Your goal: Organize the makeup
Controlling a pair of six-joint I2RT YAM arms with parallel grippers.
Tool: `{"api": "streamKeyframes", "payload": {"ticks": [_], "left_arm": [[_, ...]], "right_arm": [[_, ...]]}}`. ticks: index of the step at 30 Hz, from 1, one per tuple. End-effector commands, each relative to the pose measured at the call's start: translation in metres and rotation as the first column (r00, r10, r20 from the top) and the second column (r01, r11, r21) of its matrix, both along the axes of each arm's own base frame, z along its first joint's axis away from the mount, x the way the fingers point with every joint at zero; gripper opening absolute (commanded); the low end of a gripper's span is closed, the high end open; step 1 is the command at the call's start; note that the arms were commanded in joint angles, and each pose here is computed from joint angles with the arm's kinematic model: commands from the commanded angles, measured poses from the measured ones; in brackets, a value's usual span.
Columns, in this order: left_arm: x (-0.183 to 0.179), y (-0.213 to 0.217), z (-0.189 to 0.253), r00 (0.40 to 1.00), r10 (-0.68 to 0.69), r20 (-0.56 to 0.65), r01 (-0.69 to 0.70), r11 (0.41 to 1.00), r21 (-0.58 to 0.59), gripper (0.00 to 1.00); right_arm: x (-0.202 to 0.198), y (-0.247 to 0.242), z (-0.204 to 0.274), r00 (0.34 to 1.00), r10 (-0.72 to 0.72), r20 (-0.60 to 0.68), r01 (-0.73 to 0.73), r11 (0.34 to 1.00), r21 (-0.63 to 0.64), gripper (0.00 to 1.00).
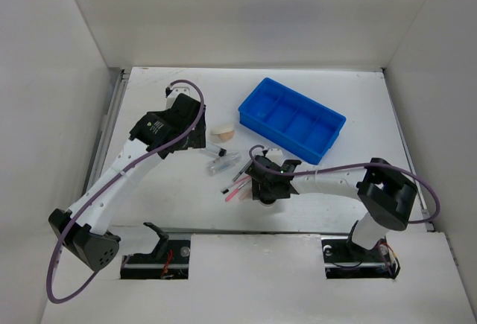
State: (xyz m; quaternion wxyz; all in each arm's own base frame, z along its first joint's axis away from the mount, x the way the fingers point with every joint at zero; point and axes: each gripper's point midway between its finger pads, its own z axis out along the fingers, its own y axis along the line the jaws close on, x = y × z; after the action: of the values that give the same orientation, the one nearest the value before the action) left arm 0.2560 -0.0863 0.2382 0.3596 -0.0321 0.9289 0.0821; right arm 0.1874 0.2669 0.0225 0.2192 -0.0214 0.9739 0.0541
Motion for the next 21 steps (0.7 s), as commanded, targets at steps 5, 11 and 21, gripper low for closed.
{"api": "streamKeyframes", "payload": {"ticks": [5, 11, 21], "left_arm": [[-0.001, 0.001, -0.002, 1.000, 0.008, 0.001, -0.008, 1.000, -0.002, 1.00], [-0.001, 0.001, -0.002, 1.000, 0.008, 0.001, -0.008, 1.000, -0.002, 1.00], [-0.003, 0.003, 0.003, 1.000, 0.001, 0.014, -0.001, 1.000, -0.006, 1.00]], "right_arm": [[0.019, 0.001, 0.050, 0.992, -0.064, 0.108, 0.063, 0.998, 0.011, 0.56], [0.046, -0.032, 0.131, 0.960, -0.157, 0.233, 0.149, 0.987, 0.053, 0.43], [0.151, -0.115, 0.183, 0.883, -0.346, 0.316, 0.322, 0.938, 0.126, 0.46]]}}
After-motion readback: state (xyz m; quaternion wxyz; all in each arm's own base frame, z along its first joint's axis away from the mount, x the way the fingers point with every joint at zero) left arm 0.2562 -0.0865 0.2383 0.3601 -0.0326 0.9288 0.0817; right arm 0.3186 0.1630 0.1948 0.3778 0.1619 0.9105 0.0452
